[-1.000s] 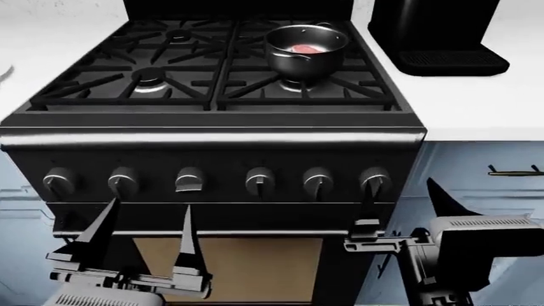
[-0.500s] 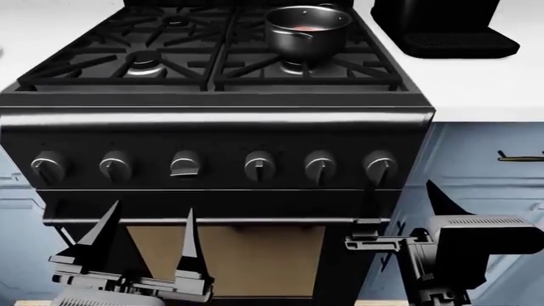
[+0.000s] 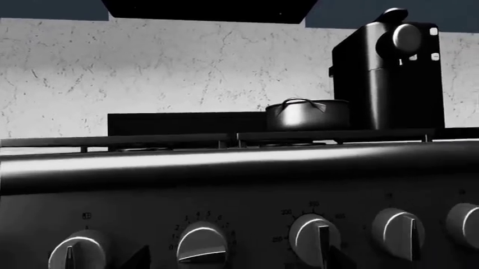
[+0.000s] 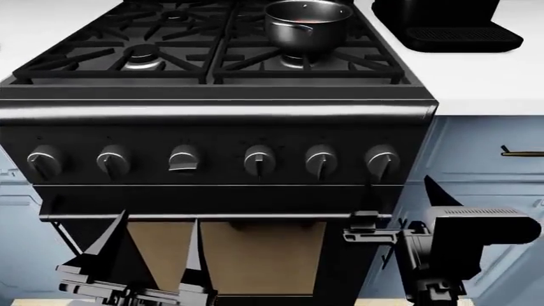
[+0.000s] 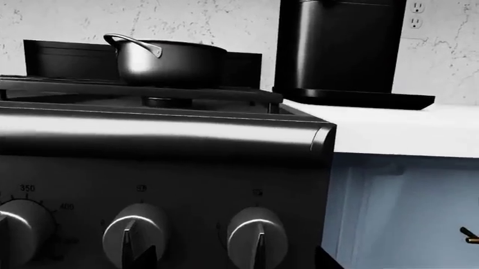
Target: Frozen meat rests on a plate on the counter. Retrieve the meat and place it in a pot on a burner. Then turn the burner on.
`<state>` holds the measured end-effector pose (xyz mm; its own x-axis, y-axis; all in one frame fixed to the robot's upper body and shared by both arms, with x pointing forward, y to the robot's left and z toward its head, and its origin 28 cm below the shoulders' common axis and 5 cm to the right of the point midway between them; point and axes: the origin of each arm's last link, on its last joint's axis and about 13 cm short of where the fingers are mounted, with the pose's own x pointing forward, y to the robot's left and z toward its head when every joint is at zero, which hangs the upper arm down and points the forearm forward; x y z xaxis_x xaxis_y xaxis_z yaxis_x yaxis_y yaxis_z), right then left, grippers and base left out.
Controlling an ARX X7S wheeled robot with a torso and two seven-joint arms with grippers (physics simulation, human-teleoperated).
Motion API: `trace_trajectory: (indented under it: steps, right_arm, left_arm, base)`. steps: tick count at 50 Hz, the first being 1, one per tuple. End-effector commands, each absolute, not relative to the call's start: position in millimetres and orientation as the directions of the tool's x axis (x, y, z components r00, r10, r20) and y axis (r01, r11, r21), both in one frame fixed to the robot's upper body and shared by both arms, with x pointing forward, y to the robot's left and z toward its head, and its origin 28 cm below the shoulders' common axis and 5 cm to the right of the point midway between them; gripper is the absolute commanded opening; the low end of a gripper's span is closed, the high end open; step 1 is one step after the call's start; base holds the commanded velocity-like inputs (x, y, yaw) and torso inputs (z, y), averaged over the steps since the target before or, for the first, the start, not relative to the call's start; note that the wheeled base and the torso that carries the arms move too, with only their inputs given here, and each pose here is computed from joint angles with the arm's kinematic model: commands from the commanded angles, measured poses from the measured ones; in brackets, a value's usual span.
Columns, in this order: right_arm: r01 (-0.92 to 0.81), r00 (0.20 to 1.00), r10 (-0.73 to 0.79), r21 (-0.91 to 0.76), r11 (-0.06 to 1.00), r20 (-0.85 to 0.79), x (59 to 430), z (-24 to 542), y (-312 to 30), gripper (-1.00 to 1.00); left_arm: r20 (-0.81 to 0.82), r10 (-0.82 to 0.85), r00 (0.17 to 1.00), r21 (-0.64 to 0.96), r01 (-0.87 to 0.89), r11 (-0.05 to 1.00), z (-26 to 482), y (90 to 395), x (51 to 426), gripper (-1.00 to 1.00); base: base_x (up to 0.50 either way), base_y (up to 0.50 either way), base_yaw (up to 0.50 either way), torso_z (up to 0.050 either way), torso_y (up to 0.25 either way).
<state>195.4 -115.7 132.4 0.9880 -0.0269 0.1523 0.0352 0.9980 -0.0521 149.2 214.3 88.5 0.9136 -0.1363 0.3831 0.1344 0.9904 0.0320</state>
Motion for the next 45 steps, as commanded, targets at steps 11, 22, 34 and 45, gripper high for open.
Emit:
trace_trajectory:
  steps: [11, 22, 34, 45]
  right_arm:
    - [0.083, 0.993, -0.079, -0.038, 0.996, 0.086, 230, 129, -117, 1.00]
    - [0.084, 0.995, -0.081, -0.050, 0.995, 0.058, 247, 123, -117, 1.00]
    - [0.095, 0.995, -0.093, -0.054, 0.994, 0.046, 260, 121, -118, 1.00]
    - [0.106, 0.994, -0.104, -0.064, 0.992, 0.035, 268, 117, -119, 1.00]
  left_arm:
    - [0.358, -0.132, 0.924, 0.012, 0.137, 0.990, 82, 215, 148, 1.00]
    - [0.363, -0.128, 0.923, 0.016, 0.131, 0.991, 81, 215, 149, 1.00]
    - [0.349, -0.125, 0.929, 0.010, 0.130, 0.991, 79, 215, 149, 1.00]
    - [0.346, -0.123, 0.930, 0.007, 0.128, 0.992, 78, 215, 149, 1.00]
  base:
    - [0.00, 0.00, 0.00, 0.000, 0.000]
    - [0.00, 0.00, 0.00, 0.000, 0.000]
    - [0.00, 0.00, 0.00, 0.000, 0.000]
    - [0.00, 0.00, 0.00, 0.000, 0.000]
